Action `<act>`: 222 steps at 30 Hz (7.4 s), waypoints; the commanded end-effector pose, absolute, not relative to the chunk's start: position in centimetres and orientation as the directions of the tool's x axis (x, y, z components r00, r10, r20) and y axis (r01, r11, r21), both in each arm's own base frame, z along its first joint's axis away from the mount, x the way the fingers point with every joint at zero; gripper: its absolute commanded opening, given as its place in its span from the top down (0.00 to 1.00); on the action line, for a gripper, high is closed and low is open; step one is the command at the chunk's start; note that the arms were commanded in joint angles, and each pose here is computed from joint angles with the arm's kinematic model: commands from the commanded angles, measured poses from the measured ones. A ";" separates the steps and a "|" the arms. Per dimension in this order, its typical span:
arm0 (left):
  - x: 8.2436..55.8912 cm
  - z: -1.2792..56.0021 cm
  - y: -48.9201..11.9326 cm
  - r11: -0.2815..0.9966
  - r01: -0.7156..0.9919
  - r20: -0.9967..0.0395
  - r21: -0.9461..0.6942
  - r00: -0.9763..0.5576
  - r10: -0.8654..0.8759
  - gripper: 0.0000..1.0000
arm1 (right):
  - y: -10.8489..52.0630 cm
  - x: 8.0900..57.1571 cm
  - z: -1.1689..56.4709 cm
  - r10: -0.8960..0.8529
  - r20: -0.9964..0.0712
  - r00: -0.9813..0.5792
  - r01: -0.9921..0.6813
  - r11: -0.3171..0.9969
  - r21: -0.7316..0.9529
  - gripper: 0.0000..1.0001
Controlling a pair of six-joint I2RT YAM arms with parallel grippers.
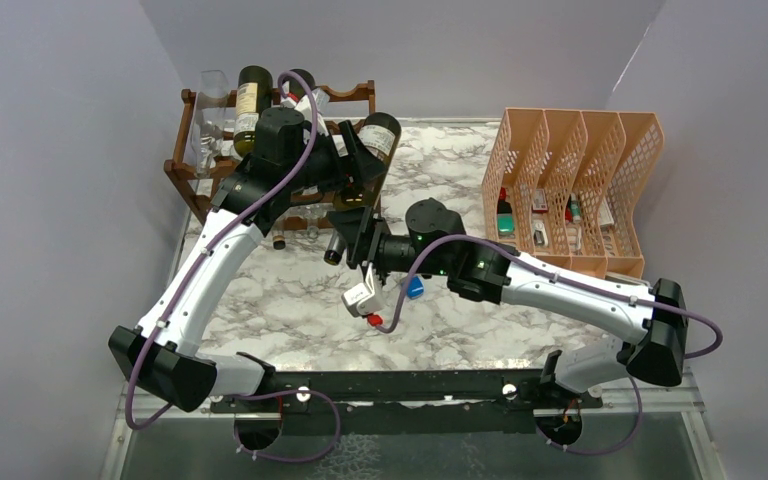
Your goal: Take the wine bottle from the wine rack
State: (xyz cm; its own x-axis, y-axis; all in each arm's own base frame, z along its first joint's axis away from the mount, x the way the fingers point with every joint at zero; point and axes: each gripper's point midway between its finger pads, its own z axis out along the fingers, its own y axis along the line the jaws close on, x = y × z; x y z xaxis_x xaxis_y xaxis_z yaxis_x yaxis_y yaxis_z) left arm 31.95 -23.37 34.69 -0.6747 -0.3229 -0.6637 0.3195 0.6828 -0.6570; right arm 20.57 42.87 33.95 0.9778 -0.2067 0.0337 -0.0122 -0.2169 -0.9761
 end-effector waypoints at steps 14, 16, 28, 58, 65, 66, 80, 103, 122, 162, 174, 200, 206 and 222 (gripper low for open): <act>30.8 39.1 -24.1 0.593 0.422 -0.698 -0.686 -0.613 -0.371 0.48 | 44.3 20.3 34.2 -0.178 0.064 0.982 0.032 -0.178 -0.983 0.47; 30.8 38.9 -24.2 0.591 0.420 -0.695 -0.688 -0.617 -0.369 0.48 | 44.4 20.2 34.4 -0.180 0.044 0.983 0.013 -0.170 -0.985 0.52; 30.7 38.4 -24.2 0.590 0.413 -0.687 -0.693 -0.625 -0.370 0.38 | 43.4 18.8 38.6 -0.181 0.033 0.983 0.028 -0.030 -0.999 0.79; 30.8 36.4 -19.9 0.752 0.323 -0.773 -0.575 -0.517 -0.368 0.01 | 36.9 19.2 35.7 -0.357 -0.413 0.838 -0.383 0.155 -0.911 0.99; 29.7 38.8 -15.7 0.840 0.244 -0.844 -0.485 -0.384 -0.376 0.01 | 35.5 22.7 33.7 -0.365 -0.677 0.639 -0.592 0.329 -0.736 0.99; 29.4 39.1 -15.2 0.844 0.237 -0.849 -0.480 -0.366 -0.380 0.01 | 35.2 23.3 33.4 -0.362 -0.697 0.620 -0.603 0.348 -0.717 0.99; 25.1 37.9 -12.9 0.849 0.216 -0.846 -0.483 -0.367 -0.388 0.01 | 29.7 35.6 36.3 -0.230 -0.895 0.381 -0.557 0.716 -0.421 0.99; 21.8 36.3 -12.0 0.828 0.216 -0.821 -0.517 -0.397 -0.409 0.01 | 23.3 45.7 34.6 0.065 -0.948 0.312 -0.479 0.872 -0.098 0.99; 21.3 36.8 -11.2 0.840 0.199 -0.831 -0.505 -0.374 -0.411 0.01 | 17.8 49.7 29.4 0.060 -0.971 0.232 -0.261 0.965 -0.003 0.99; 22.9 36.1 -10.4 0.893 0.161 -0.866 -0.421 -0.364 -0.343 0.01 | 15.0 37.3 28.1 -0.133 -0.991 -0.009 -0.399 0.909 -0.118 0.00; 29.8 39.6 -11.7 0.960 0.164 -0.924 -0.226 -0.348 -0.158 0.01 | 13.9 30.7 24.1 0.103 -0.963 -0.251 -0.366 0.911 0.193 0.01; 51.7 35.2 -9.4 0.993 -0.082 -0.914 0.089 -0.403 0.049 0.01 | 15.5 26.6 26.2 0.013 -0.920 -0.391 -0.496 0.839 0.223 0.00; 53.1 33.2 -9.1 0.988 -0.116 -0.901 0.101 -0.431 0.042 0.01 | 14.7 26.6 26.4 -0.018 -0.927 -0.375 -0.480 0.859 0.177 0.00; 53.8 29.2 -8.6 0.984 -0.138 -0.864 0.110 -0.503 0.026 0.11 | 15.8 25.3 25.7 -0.040 -0.923 -0.384 -0.555 0.809 0.196 0.00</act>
State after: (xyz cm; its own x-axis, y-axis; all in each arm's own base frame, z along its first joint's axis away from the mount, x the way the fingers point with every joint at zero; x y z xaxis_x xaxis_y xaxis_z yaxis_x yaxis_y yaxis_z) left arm 53.62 -8.48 30.04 -0.4930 0.0427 -0.8690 -0.1288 0.9842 0.1215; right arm 25.40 15.59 25.31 -0.4078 -0.0394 -0.9122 -0.5351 0.8198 0.2038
